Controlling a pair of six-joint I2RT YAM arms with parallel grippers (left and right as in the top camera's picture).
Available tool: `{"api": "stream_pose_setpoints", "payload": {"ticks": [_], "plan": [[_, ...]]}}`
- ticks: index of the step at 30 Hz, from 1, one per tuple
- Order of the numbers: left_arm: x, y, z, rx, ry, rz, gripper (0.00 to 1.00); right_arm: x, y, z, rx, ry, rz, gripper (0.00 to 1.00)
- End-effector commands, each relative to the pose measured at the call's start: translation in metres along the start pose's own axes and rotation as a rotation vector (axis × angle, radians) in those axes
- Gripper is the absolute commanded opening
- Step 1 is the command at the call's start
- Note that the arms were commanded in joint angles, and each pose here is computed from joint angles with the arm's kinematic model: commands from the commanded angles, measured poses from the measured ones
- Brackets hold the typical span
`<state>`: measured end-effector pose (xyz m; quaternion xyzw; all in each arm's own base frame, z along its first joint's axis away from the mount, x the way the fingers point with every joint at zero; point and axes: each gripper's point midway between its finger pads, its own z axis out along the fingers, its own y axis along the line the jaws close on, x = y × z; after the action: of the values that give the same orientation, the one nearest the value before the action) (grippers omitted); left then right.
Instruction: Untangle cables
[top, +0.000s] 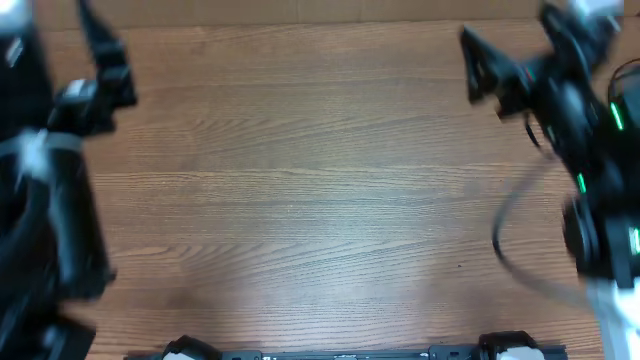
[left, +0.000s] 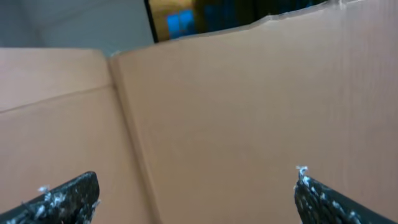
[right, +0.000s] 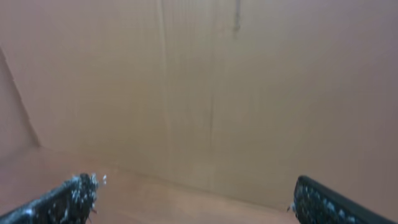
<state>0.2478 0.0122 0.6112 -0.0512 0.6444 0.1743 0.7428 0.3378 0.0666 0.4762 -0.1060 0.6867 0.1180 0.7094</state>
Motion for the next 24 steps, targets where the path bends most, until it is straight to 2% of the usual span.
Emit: {"api": "stream_pose_setpoints", "payload": {"ticks": [1,3,6,9,11,12,14,16,24], "plan": [[0.026,-0.003,-0.010,0.036,0.021,-0.047,1.00,-0.002,-0.011,-0.049,0.077,-0.115,-0.033,1.00],[0.033,0.007,-0.024,0.035,0.012,-0.065,1.00,-0.012,-0.016,-0.082,0.132,-0.221,-0.066,1.00],[0.036,0.021,-0.041,0.031,-0.006,-0.099,1.00,-0.029,-0.021,-0.120,0.191,-0.374,-0.021,1.00],[0.039,0.031,-0.052,0.029,-0.004,-0.098,1.00,-0.035,-0.028,-0.138,0.205,-0.438,0.162,1.00],[0.042,0.035,-0.057,0.032,0.005,-0.101,1.00,-0.019,-0.029,-0.134,0.177,-0.386,0.327,1.00],[0.044,0.035,-0.059,0.036,0.010,-0.106,1.00,-0.010,-0.022,-0.129,0.138,-0.337,0.332,0.99],[0.047,0.035,-0.061,0.044,0.023,-0.097,1.00,0.014,-0.001,-0.117,0.022,-0.237,0.243,0.97],[0.051,0.035,-0.061,0.043,0.036,-0.085,1.00,0.038,0.003,-0.107,-0.017,-0.182,0.193,1.00],[0.044,0.035,-0.060,0.044,0.010,-0.108,1.00,0.145,-0.012,-0.079,0.005,0.008,0.171,1.00]]}}
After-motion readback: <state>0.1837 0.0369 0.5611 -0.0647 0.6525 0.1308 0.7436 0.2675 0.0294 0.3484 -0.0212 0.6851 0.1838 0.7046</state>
